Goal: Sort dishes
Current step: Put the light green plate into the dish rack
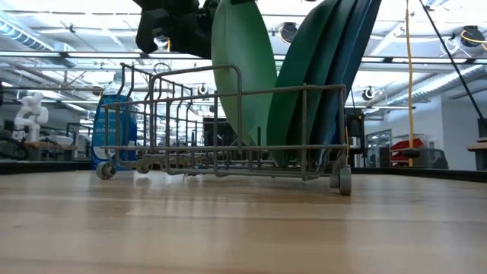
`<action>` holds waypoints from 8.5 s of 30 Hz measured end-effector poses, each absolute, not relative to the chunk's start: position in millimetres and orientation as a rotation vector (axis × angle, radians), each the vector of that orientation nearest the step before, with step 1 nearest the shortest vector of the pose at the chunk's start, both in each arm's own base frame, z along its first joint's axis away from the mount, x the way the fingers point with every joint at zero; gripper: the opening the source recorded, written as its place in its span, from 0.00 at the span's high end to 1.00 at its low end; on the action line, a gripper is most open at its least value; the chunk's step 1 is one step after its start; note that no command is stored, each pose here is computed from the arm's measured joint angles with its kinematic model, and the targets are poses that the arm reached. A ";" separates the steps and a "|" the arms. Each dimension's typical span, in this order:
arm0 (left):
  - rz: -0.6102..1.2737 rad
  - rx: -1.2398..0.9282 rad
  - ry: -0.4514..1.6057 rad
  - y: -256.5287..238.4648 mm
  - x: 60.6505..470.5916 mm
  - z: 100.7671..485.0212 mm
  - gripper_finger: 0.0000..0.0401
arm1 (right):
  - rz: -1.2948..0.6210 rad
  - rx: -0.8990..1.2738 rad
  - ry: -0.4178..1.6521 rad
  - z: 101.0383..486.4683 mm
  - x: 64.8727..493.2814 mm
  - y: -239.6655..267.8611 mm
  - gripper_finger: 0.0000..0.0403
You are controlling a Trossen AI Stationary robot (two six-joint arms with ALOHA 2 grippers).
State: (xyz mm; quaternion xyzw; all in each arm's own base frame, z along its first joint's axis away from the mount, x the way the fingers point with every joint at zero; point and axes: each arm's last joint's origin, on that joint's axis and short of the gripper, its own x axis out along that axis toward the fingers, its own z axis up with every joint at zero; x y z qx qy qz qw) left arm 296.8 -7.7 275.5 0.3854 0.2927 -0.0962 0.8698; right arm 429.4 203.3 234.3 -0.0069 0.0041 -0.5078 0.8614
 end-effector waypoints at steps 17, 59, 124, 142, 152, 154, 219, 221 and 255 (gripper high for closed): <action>-0.230 0.844 0.524 -24.8 289.0 297.2 0.68 | -1.042 0.015 0.008 200.5 419.8 200.3 0.58; -0.305 0.839 0.568 -32.8 305.0 275.0 0.68 | -1.058 -0.029 0.016 210.4 422.4 205.1 0.30; -0.217 0.877 0.527 -39.1 307.9 282.7 0.68 | -0.953 -0.620 0.335 233.8 412.0 235.0 0.21; -0.215 0.877 0.533 -38.9 307.6 282.4 0.68 | -0.910 -0.666 0.344 235.7 403.6 249.7 0.21; -0.214 0.878 0.530 -39.0 307.8 282.6 0.68 | -0.885 -0.673 0.337 236.5 396.7 260.4 0.21; -0.214 0.878 0.531 -38.9 307.7 282.6 0.68 | -0.885 -0.664 0.331 237.0 396.4 261.0 0.21; -0.045 0.433 0.318 10.7 220.0 383.1 0.68 | -1.068 0.037 -0.022 469.6 292.7 127.9 0.22; -0.040 0.397 0.324 10.1 207.9 386.4 0.68 | -1.065 0.073 -0.044 480.2 271.5 116.8 0.22; -0.053 0.223 0.304 -4.1 188.1 392.3 0.68 | -0.649 0.293 0.414 462.7 272.4 45.9 0.22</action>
